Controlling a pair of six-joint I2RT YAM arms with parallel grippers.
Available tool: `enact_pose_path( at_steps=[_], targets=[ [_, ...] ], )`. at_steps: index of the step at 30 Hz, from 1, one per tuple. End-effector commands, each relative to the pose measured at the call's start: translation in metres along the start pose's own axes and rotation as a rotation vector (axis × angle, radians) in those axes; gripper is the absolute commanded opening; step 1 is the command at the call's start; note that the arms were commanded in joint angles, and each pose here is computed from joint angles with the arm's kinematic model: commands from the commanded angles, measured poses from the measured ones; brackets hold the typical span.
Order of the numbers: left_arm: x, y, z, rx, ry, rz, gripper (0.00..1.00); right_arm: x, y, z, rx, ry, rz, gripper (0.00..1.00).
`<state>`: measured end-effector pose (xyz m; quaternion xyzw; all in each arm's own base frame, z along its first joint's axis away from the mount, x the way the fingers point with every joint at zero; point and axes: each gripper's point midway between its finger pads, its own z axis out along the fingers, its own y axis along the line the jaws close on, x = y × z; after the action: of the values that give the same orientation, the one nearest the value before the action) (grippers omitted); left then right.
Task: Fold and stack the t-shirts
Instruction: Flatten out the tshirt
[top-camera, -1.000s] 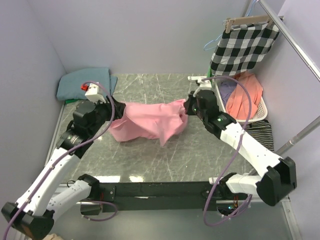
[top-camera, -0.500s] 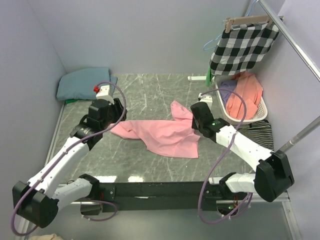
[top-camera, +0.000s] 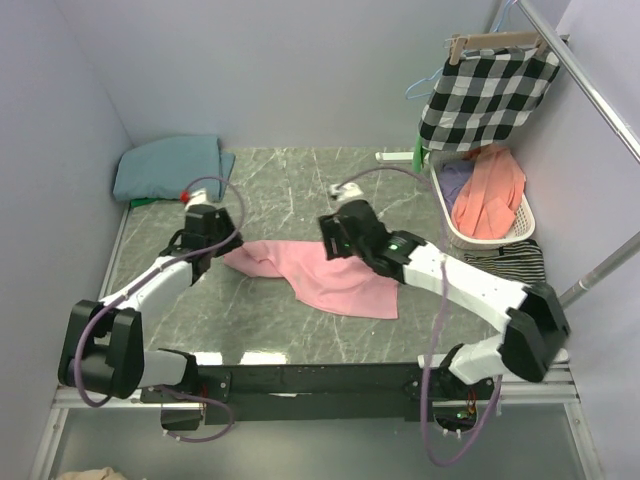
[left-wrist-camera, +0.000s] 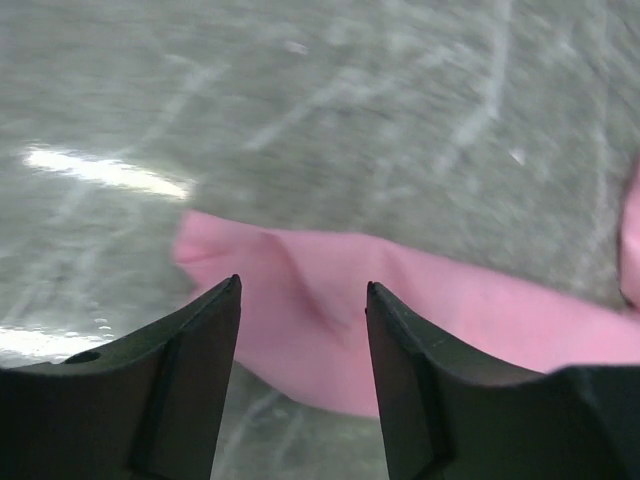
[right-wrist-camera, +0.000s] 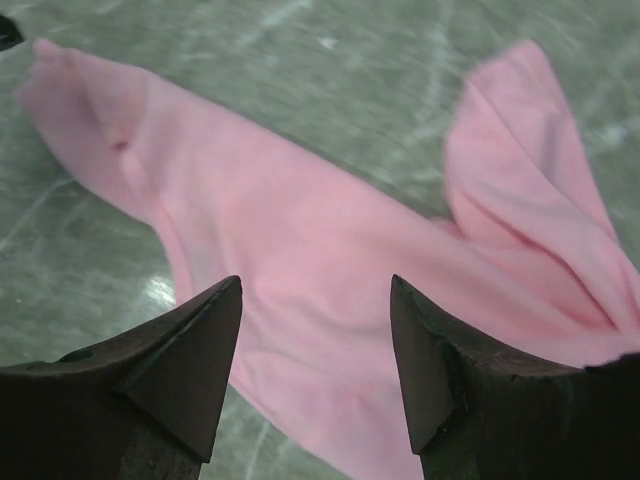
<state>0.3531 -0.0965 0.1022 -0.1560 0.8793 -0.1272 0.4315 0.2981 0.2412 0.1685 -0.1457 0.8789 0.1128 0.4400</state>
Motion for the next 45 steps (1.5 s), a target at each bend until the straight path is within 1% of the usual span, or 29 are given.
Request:
enact_pose_path(
  at_steps=[1,2,3,6,7,8,9,10,11,13,14,15,16,17,22,24,29,30,31,33,35,36,37,41,45],
  targets=[
    [-0.029,0.024,0.004,0.014,-0.114,-0.164,0.59,-0.013,0.046,0.026,-0.094,-0.008,-0.151,0.68],
    [-0.029,0.029,0.004,0.013,-0.12,-0.185,0.58,-0.012,0.054,0.038,-0.098,-0.004,-0.157,0.69],
    [-0.033,0.039,0.004,-0.002,-0.132,-0.207,0.58,-0.009,0.067,0.042,-0.146,0.007,-0.185,0.69],
    [-0.028,0.056,0.004,-0.034,-0.142,-0.247,0.59,-0.007,0.094,0.063,-0.198,0.041,-0.243,0.69],
    [-0.028,0.059,0.004,-0.038,-0.147,-0.258,0.59,0.007,0.1,0.078,-0.196,0.088,-0.275,0.7],
    [-0.031,0.064,0.004,-0.038,-0.158,-0.279,0.58,-0.004,0.11,0.08,-0.201,0.083,-0.29,0.69],
    [-0.027,0.068,0.004,-0.035,-0.152,-0.289,0.58,-0.001,0.12,0.083,-0.208,0.092,-0.331,0.69],
    [-0.024,0.067,0.005,-0.023,-0.148,-0.29,0.58,0.011,0.125,0.095,-0.204,0.124,-0.359,0.69],
    [-0.029,0.074,0.005,-0.019,-0.157,-0.31,0.58,0.002,0.135,0.098,-0.214,0.109,-0.369,0.69],
    [-0.024,0.078,0.007,-0.015,-0.144,-0.317,0.57,0.013,0.148,0.108,-0.225,0.134,-0.416,0.69],
    [-0.024,0.078,0.008,-0.006,-0.138,-0.318,0.56,0.006,0.156,0.108,-0.234,0.119,-0.42,0.69],
    [-0.022,0.079,0.008,-0.003,-0.135,-0.32,0.55,0.007,0.159,0.11,-0.233,0.125,-0.424,0.7],
    [-0.02,0.08,0.01,-0.001,-0.129,-0.324,0.55,0.017,0.162,0.118,-0.228,0.145,-0.465,0.7],
    [-0.019,0.08,0.01,0.007,-0.126,-0.323,0.54,0.013,0.167,0.117,-0.23,0.145,-0.479,0.7],
    [-0.011,0.079,0.014,0.028,-0.108,-0.335,0.51,0.021,0.187,0.13,-0.24,0.159,-0.54,0.7],
    [-0.009,0.084,0.015,0.011,-0.106,-0.345,0.49,0.027,0.192,0.136,-0.242,0.173,-0.563,0.7],
    [-0.006,0.099,0.015,0.003,-0.108,-0.389,0.46,0.008,0.204,0.149,-0.249,0.13,-0.604,0.71],
    [-0.007,0.101,0.015,0.005,-0.111,-0.394,0.46,0.013,0.205,0.156,-0.247,0.137,-0.613,0.72],
    [-0.006,0.102,0.015,0.013,-0.111,-0.398,0.46,0.002,0.211,0.155,-0.253,0.117,-0.613,0.72],
    [-0.005,0.105,0.015,0.014,-0.105,-0.408,0.45,0.006,0.214,0.166,-0.254,0.126,-0.631,0.72],
    [-0.004,0.107,0.016,0.02,-0.1,-0.414,0.44,-0.005,0.219,0.169,-0.26,0.102,-0.637,0.73],
    [-0.003,0.107,0.015,0.023,-0.097,-0.417,0.44,0.001,0.216,0.178,-0.251,0.114,-0.644,0.73],
    [-0.004,0.107,0.016,0.026,-0.099,-0.419,0.44,-0.006,0.219,0.179,-0.254,0.099,-0.642,0.73],
    [-0.003,0.106,0.015,0.035,-0.098,-0.422,0.43,-0.006,0.217,0.194,-0.254,0.1,-0.636,0.74],
    [-0.003,0.106,0.016,0.036,-0.096,-0.42,0.43,0.0,0.21,0.208,-0.235,0.116,-0.636,0.71]
  ],
)
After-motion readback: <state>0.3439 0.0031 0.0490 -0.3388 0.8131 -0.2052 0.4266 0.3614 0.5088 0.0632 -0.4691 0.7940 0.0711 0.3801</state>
